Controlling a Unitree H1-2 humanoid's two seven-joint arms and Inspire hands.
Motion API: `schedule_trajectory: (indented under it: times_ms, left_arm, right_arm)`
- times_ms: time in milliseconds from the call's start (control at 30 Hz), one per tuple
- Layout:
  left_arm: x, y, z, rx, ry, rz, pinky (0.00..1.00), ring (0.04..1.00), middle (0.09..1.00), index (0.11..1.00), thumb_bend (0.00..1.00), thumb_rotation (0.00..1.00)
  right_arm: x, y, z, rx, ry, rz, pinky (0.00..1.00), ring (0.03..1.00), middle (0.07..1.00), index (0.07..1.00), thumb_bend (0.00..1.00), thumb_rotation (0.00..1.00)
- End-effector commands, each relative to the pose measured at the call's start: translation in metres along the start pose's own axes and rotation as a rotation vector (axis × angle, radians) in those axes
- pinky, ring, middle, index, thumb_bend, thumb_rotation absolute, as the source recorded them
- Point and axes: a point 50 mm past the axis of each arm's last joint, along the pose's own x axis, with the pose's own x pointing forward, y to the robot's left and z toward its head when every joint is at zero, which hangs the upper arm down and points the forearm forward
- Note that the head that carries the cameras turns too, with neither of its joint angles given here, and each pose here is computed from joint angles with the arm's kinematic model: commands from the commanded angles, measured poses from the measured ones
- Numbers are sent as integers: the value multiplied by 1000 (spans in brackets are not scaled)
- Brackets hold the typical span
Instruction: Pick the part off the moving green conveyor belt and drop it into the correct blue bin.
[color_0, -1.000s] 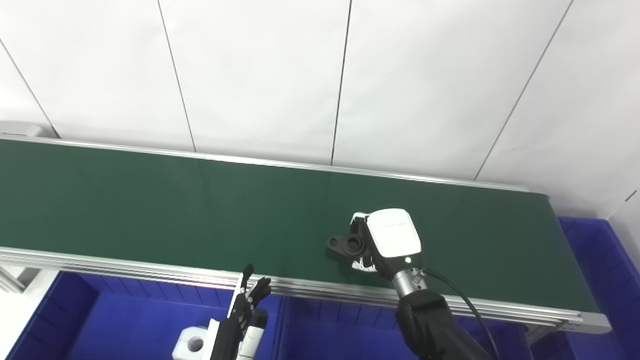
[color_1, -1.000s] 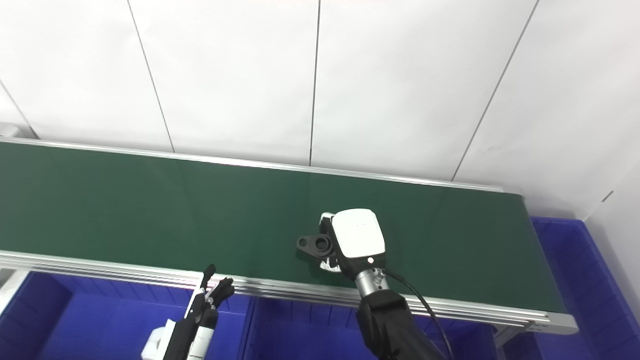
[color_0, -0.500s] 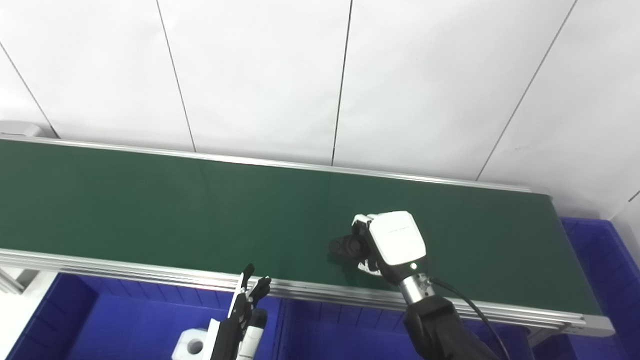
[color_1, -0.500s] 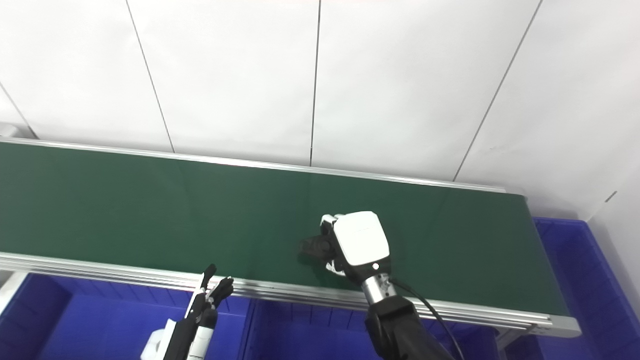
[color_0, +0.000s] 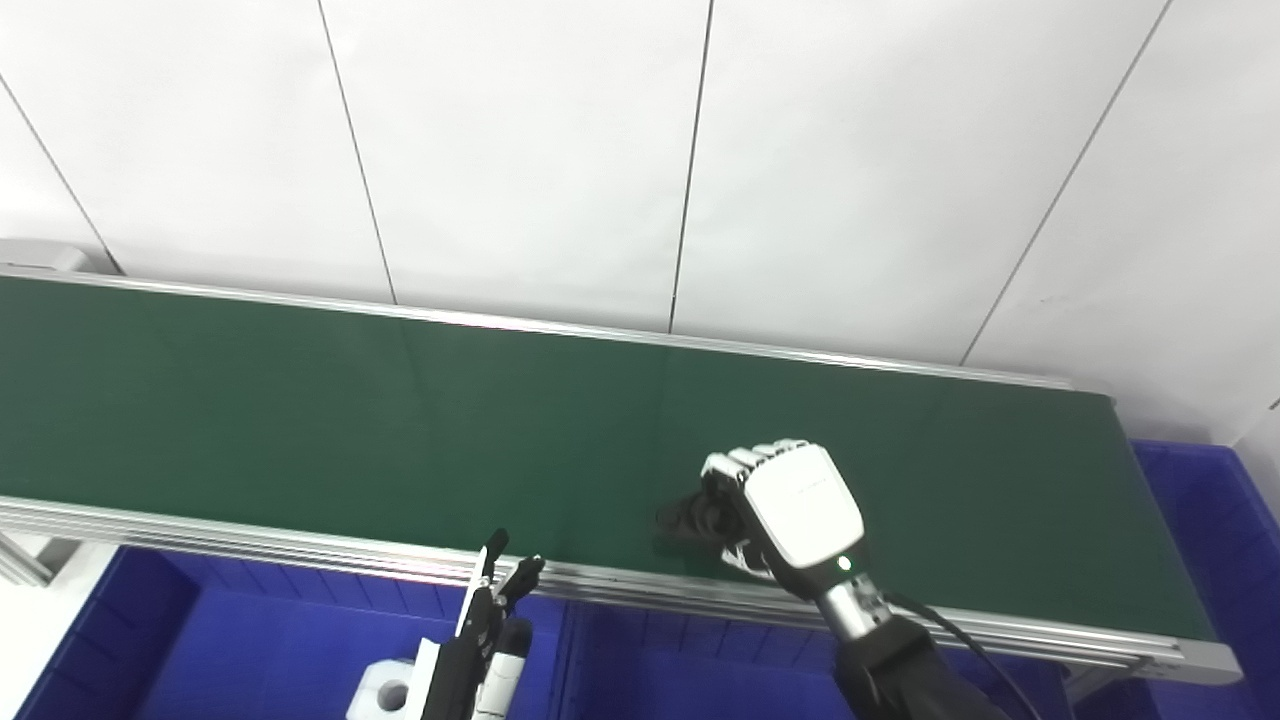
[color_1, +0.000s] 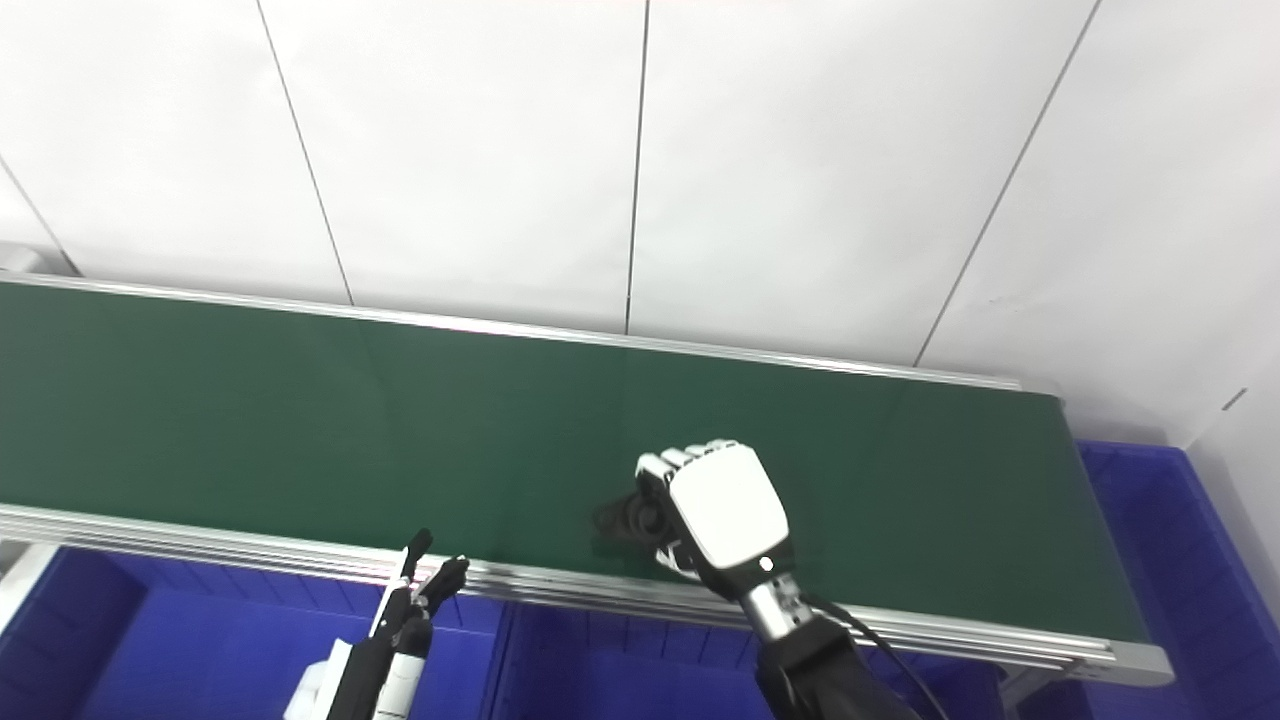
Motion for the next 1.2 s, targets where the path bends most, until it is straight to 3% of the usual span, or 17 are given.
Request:
schedule_trajectory:
  times_ms: [0, 267, 467, 833, 1167]
  left_arm:
    - [0, -10, 12, -35, -43, -19, 1000, 919, 889, 1000, 513, 980]
    - [4, -1, 11, -23, -43, -24, 1000, 932, 886, 1000, 536, 962]
    - [5, 6, 9, -18, -42, -27, 1000, 942, 891, 1000, 509, 986]
    - [7, 17, 9, 6, -32, -30, 1000, 956, 907, 1000, 559, 1000]
    - [28, 31, 32, 31, -38, -16, 1000, 960, 912, 1000, 564, 1000]
  right_arm:
    - [10, -24, -5, -11, -58, -120, 221, 252, 413, 485, 528, 0]
    - [5, -55, 2, -43, -88, -223, 214, 250, 406, 488, 527, 0]
    - [3, -65, 15, -14, -93, -277, 206, 244, 415, 484, 528, 0]
    - [0, -76, 36, -5, -96, -402, 200, 253, 400, 490, 527, 0]
    - [23, -101, 44, -8, -76, -469, 200, 242, 399, 490, 527, 0]
